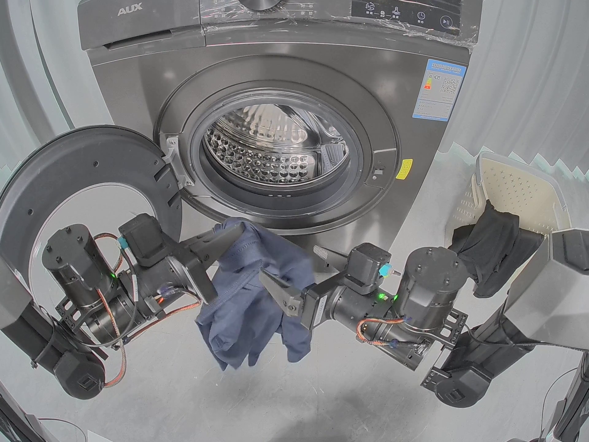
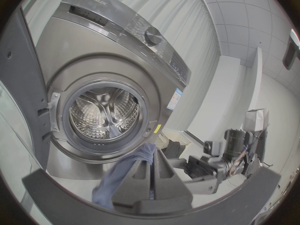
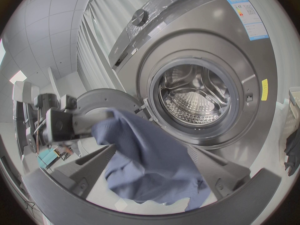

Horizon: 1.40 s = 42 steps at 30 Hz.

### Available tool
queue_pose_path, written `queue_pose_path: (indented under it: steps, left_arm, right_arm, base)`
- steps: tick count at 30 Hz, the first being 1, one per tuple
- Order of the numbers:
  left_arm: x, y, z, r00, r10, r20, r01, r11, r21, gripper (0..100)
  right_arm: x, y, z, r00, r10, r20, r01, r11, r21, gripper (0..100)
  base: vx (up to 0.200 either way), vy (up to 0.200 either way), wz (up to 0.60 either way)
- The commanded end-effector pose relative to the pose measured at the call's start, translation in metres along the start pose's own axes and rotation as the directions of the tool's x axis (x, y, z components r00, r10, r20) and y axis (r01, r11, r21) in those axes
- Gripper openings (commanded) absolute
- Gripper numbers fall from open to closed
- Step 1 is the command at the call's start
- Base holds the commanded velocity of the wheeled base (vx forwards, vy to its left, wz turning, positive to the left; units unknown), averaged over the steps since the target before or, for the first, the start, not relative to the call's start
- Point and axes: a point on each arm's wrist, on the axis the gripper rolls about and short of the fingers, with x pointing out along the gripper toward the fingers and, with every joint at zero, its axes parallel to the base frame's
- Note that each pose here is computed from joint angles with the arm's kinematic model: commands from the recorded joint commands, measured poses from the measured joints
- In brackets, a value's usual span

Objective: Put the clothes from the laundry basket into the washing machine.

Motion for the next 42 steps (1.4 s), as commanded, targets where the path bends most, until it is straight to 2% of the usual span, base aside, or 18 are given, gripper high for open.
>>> queue_pose_path:
  steps: [1,5,9,17,21,25,33,42]
  left_arm:
    - [0.003,0.005,0.008,0.998,0.034,0.045,-0.034,0.999,-0.01,0]
    - [0.004,0.005,0.008,0.998,0.038,0.044,-0.037,0.999,-0.014,0]
    - [0.004,0.005,0.009,0.998,0.038,0.049,-0.038,0.999,-0.011,0]
    - [0.008,0.005,0.018,0.994,0.053,0.094,-0.053,0.999,-0.005,0]
    - [0.01,0.004,0.023,0.991,0.056,0.118,-0.057,0.998,0.001,0]
    - [0.011,0.004,0.024,0.991,0.054,0.122,-0.054,0.999,0.002,0]
    - [0.011,0.003,0.024,0.991,0.049,0.121,-0.05,0.999,0.001,0]
    - [0.01,0.003,0.021,0.993,0.052,0.11,-0.053,0.999,0.003,0]
  right_arm:
    - [-0.006,-0.003,-0.012,0.998,-0.011,-0.057,0.011,1.0,-0.006,100]
    - [-0.013,-0.007,-0.02,0.995,-0.022,-0.098,0.021,1.0,-0.01,100]
    - [-0.013,-0.008,-0.021,0.994,-0.019,-0.104,0.017,1.0,-0.012,100]
    - [-0.012,-0.006,-0.029,0.991,-0.015,-0.132,0.013,1.0,-0.014,100]
    - [-0.007,-0.008,-0.039,0.988,-0.019,-0.154,0.017,1.0,-0.018,100]
    - [0.006,-0.006,-0.042,0.991,-0.013,-0.132,0.01,1.0,-0.023,100]
    - [0.025,-0.018,-0.044,0.995,-0.039,-0.097,0.037,0.999,-0.026,100]
    - [0.042,-0.014,-0.045,0.998,-0.022,-0.056,0.021,1.0,-0.022,100]
  base:
    - [0.0,0.0,0.0]
    - [0.0,0.0,0.0]
    - [0.0,0.0,0.0]
    - [0.0,0.0,0.0]
    - [0.0,0.0,0.0]
    - [0.0,0.0,0.0]
    - [0.0,0.0,0.0]
    - [0.0,0.0,0.0]
